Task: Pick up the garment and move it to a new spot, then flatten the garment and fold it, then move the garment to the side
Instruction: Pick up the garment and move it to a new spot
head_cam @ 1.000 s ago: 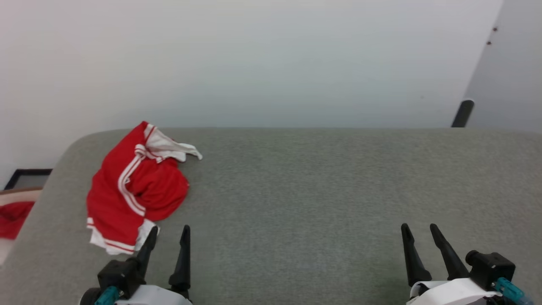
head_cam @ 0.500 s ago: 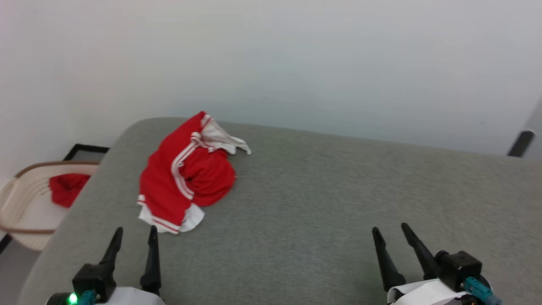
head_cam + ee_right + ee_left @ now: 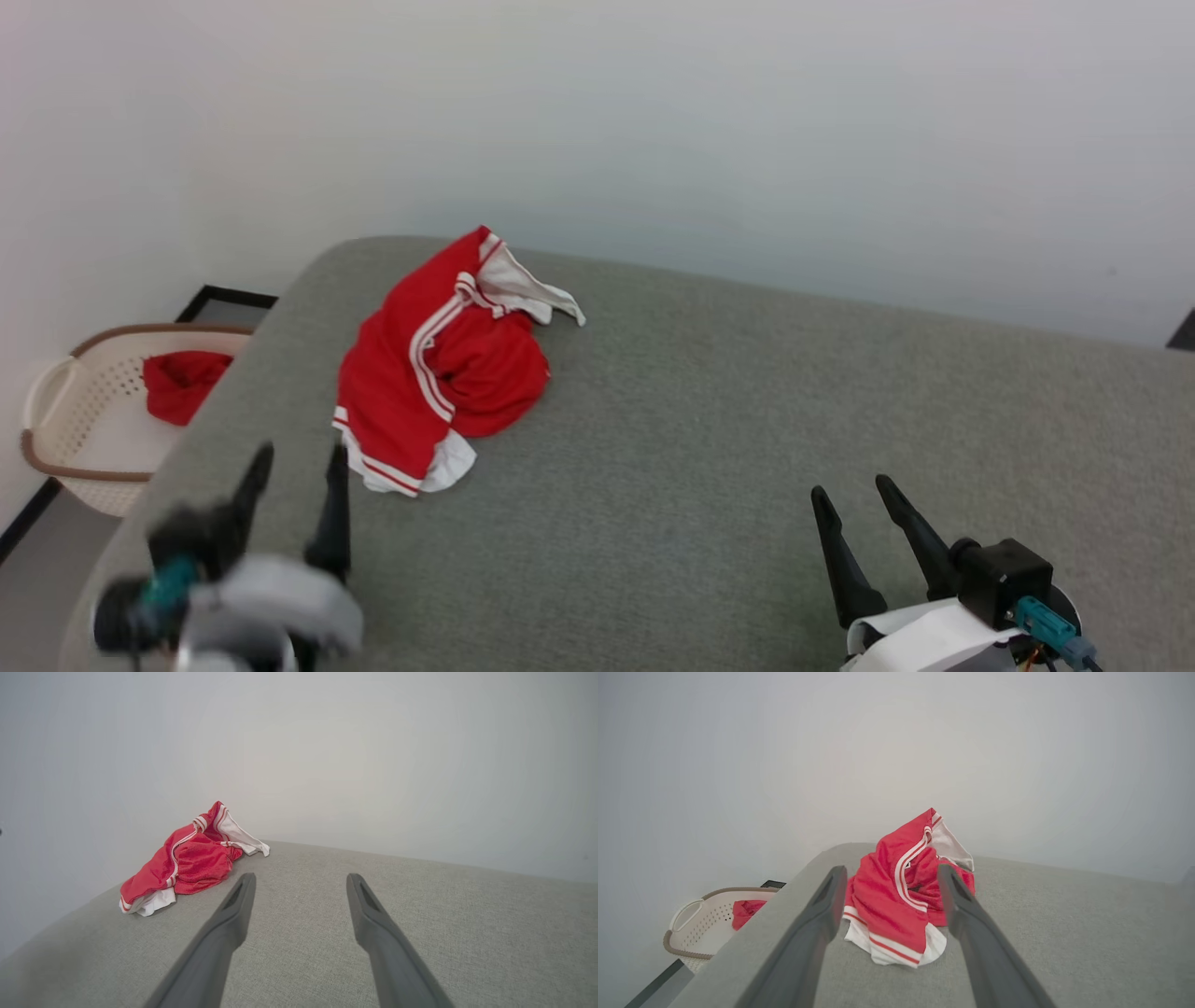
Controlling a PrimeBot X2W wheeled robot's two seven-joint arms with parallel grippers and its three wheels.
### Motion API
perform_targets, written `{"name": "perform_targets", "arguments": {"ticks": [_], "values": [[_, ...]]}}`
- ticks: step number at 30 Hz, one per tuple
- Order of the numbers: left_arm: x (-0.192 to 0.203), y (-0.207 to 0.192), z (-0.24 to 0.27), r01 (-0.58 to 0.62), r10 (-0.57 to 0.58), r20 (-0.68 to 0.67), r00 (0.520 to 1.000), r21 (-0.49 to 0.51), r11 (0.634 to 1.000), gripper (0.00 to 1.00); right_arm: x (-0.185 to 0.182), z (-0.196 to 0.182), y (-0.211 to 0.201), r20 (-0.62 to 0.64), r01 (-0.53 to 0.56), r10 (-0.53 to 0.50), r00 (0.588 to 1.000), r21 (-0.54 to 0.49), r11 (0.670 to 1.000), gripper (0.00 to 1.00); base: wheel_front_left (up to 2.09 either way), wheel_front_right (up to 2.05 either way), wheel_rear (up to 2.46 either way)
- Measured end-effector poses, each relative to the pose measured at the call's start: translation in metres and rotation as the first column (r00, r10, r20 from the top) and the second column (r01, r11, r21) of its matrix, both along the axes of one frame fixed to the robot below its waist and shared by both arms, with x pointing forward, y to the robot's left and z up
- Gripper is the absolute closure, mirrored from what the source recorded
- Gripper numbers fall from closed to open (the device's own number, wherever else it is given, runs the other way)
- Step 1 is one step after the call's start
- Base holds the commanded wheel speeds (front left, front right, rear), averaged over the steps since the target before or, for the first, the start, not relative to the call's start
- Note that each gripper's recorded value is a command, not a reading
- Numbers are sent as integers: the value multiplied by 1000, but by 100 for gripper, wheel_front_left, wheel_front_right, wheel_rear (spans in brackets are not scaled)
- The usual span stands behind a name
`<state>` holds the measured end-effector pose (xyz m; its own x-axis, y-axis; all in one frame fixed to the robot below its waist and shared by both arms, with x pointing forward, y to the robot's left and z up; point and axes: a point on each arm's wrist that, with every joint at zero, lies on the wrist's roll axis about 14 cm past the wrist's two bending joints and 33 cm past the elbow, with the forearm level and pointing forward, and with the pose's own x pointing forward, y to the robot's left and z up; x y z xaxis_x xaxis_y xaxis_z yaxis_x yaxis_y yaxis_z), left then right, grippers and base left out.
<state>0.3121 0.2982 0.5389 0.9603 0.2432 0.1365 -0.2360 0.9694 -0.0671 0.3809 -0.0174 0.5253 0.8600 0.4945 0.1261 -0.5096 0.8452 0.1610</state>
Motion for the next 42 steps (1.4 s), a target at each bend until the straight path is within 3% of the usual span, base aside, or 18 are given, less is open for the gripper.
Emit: {"name": "perform_targets", "arguments": {"ticks": [10,14,19,23,31,35,39,40,41,42], "values": [[94,16,52,126,-132,-159,978,-51,991,0,33,2,-17,27,39,-39,999,-12,999,0,0,0,0],[130,26,43,144,-172,-330,928,-108,984,0,50,0,-22,34,50,-49,998,-9,999,0,0,0,0],[164,26,3,143,-222,-557,800,-183,973,0,68,-17,-37,2,89,-89,996,-6,996,0,0,0,0],[173,20,-49,116,-254,-738,626,-234,965,0,77,-32,-49,-28,119,-119,992,-11,993,0,0,0,0],[184,11,-121,17,-263,-892,368,-276,961,0,88,-60,-70,-82,173,-175,981,-29,985,0,0,0,0],[189,6,-147,-2,-261,-920,292,-273,962,0,90,-71,-83,-102,202,-205,973,-46,978,0,0,0,0],[195,-1,-163,-19,-270,-926,263,-285,958,0,91,-76,-93,-111,227,-232,966,-58,972,0,0,0,0],[196,-2,-166,-22,-271,-927,258,-286,958,8,91,-77,-95,-113,232,-238,965,-60,971,0,0,0,0],[196,-2,-167,-26,-272,-928,255,-288,957,89,91,-78,-97,-114,236,-242,964,-61,970,0,0,0,0],[197,-2,-167,-26,-270,-927,260,-286,958,100,91,-77,-97,-113,239,-244,963,-62,969,0,0,0,0]]}}
